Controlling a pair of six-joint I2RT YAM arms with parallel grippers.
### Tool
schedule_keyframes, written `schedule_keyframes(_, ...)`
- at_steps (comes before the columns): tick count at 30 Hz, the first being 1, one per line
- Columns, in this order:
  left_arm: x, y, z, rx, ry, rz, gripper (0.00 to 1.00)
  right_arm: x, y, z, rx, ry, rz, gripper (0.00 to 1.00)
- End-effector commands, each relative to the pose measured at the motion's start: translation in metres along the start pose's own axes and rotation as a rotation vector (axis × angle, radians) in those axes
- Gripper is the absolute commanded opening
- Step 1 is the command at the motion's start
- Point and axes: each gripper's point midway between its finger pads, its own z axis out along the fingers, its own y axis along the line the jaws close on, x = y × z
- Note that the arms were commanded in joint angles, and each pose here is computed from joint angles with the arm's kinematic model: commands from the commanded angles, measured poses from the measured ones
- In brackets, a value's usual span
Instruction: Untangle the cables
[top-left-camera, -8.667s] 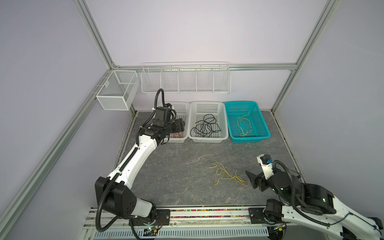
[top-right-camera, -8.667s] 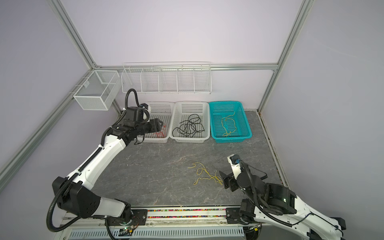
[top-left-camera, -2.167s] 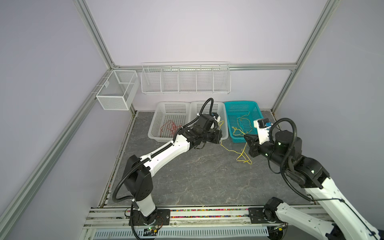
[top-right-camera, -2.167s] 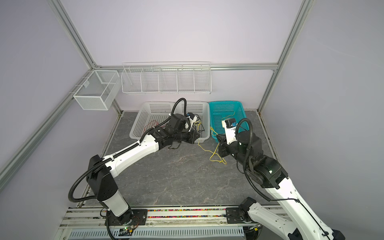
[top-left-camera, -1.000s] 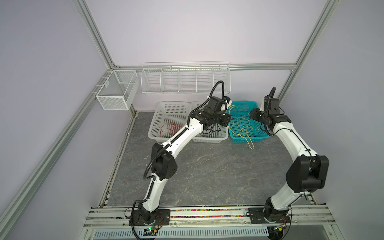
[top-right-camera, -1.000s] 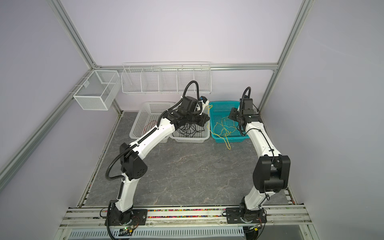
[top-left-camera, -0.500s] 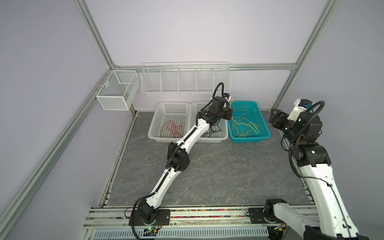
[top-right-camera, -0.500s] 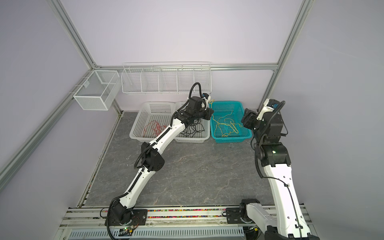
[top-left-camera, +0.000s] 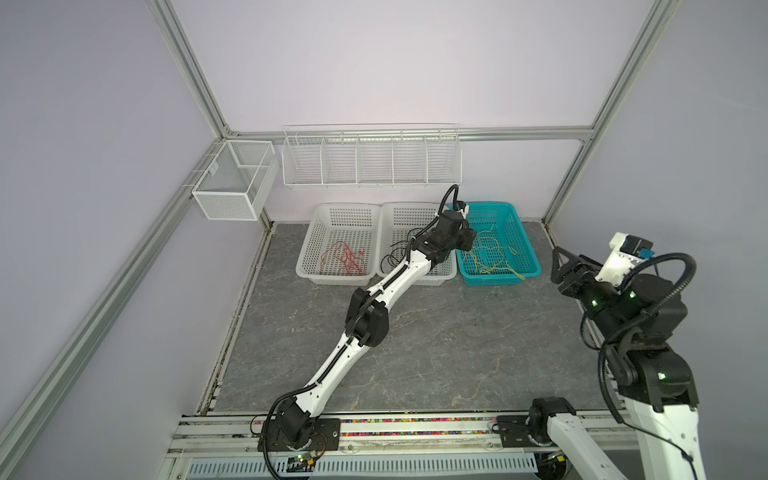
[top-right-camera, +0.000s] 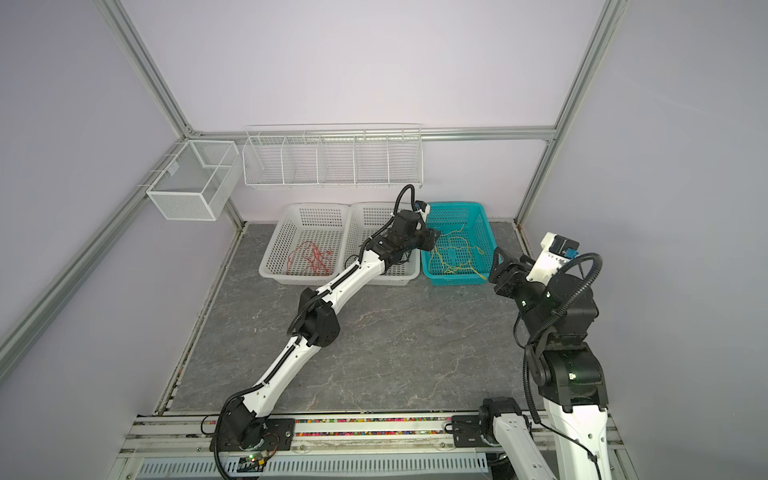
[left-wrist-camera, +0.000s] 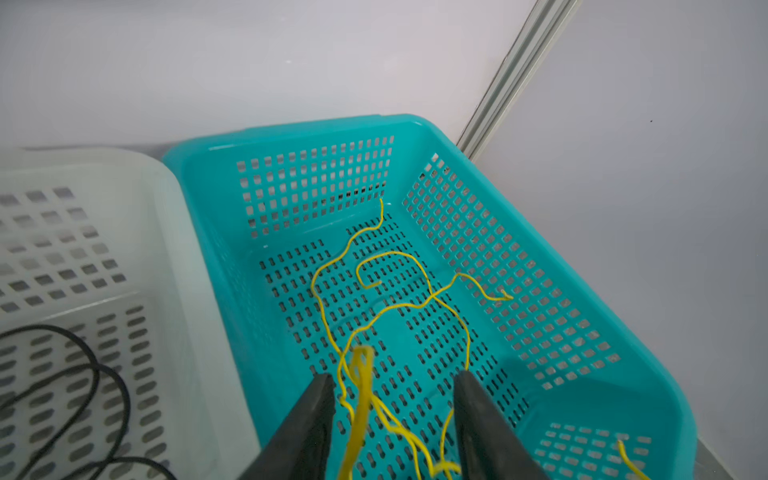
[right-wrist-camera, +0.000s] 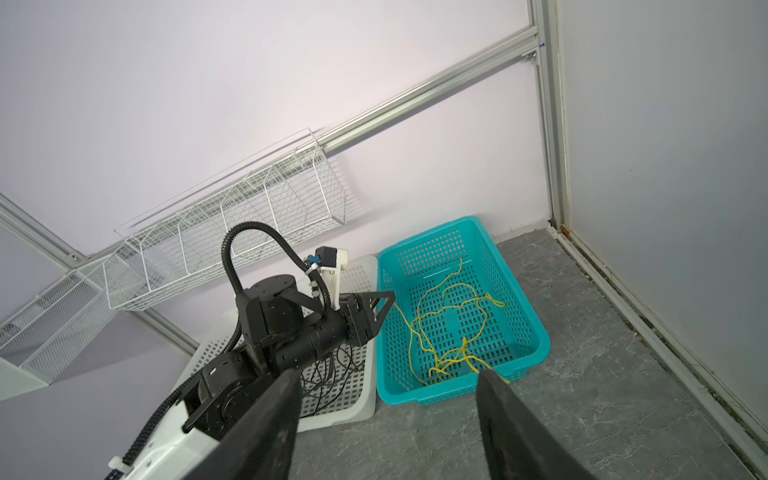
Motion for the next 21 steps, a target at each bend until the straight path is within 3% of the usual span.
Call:
schedule_keyframes(1,-0.040,-0.019,-0.028,0.021,-0.049,0.012,0.62,0.020,-0.002,0.005,-0.009,0.078,0.000,0.70)
schedule_keyframes(5,-0.068,-0.029,-0.060,0.019,-0.053,0.029,1.00,0.035,-0.009,0.007,0.019,0.132,-0.013,0.70)
schedule_keyframes(11,-0.104,-0.038,-0.109,0.033,-0.070,0.020,0.99,0.063,-0.022,0.011,0.072,0.250,-0.037,0.74)
schedule_keyframes(15,-0.100,-0.027,-0.145,-0.054,-0.051,0.028,0.99,0.089,-0.038,0.017,0.122,0.327,-0.059,0.81)
schedule_keyframes(17,-0.087,-0.013,-0.167,-0.128,-0.054,0.043,0.99,0.096,-0.045,0.022,0.131,0.305,-0.092,0.92)
schedule_keyframes(21,-0.068,0.023,-0.235,-0.300,-0.128,0.050,0.99,0.110,-0.066,0.037,0.160,0.187,-0.160,0.88)
